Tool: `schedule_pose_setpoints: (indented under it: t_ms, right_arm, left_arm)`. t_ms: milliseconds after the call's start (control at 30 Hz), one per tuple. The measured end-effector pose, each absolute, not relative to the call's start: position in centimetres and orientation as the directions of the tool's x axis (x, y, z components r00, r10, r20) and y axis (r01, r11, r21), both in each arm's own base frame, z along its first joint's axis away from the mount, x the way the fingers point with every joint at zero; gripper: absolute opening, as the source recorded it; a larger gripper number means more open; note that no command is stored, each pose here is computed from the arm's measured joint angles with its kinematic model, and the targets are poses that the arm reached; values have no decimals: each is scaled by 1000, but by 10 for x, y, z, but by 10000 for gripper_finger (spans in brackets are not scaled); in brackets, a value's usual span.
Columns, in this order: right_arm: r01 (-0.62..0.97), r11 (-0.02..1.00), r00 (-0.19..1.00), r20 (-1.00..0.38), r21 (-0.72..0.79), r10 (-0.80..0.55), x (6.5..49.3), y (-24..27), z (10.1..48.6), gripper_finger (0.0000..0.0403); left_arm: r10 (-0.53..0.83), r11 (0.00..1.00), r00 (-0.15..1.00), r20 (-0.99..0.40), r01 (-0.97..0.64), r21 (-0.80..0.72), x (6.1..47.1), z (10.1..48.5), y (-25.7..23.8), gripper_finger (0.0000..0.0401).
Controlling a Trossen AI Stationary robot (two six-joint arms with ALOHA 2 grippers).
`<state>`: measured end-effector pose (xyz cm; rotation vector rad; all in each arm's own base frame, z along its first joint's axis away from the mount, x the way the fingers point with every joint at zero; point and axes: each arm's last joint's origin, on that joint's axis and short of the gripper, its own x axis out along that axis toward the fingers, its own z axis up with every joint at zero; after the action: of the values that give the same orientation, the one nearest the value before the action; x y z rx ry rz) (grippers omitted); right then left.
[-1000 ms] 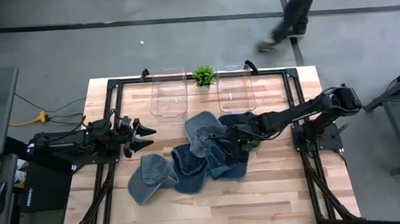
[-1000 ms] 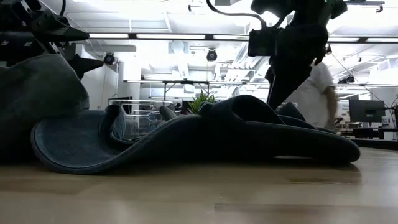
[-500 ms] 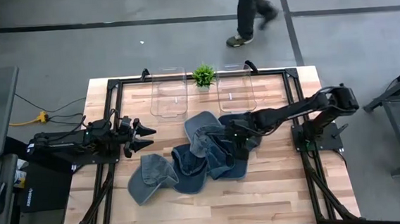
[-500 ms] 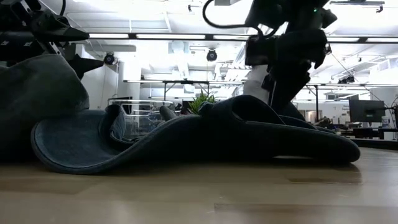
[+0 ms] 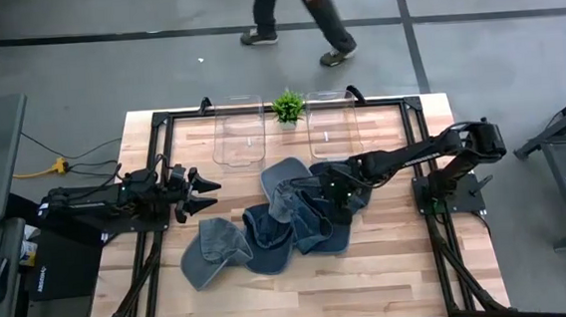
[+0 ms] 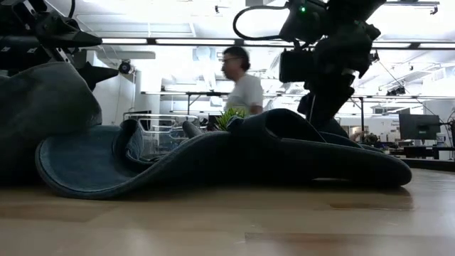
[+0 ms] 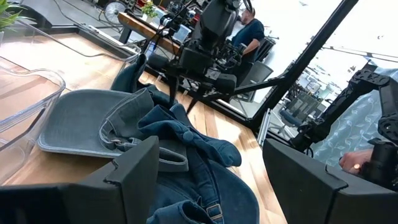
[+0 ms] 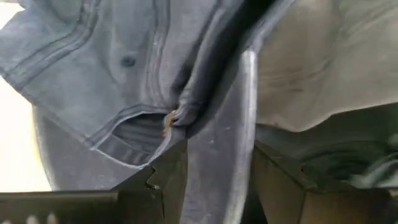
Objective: Pick & Place hat
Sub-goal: Put the bottom right blue cap into the right transparent bin
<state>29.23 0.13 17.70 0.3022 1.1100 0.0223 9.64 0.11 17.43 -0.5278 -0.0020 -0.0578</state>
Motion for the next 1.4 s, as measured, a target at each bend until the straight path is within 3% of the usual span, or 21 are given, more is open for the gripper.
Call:
schedule_pose_setpoints:
  t_ms: [367,933,1400]
  right_arm:
    - [132,948,465,-862,290,199,293,2,175,125]
    - [124,936,466,-852,329,238,293,3,176,11]
    - [138,925,521,-820,355,237,284,8,198,7]
  left_arm:
    - [-55,862,998,17,56,-503,96,174,1,266]
    - [-55,862,998,17,56,-503,96,174,1,266]
    - [-55,862,998,17,56,-503,96,174,1,266]
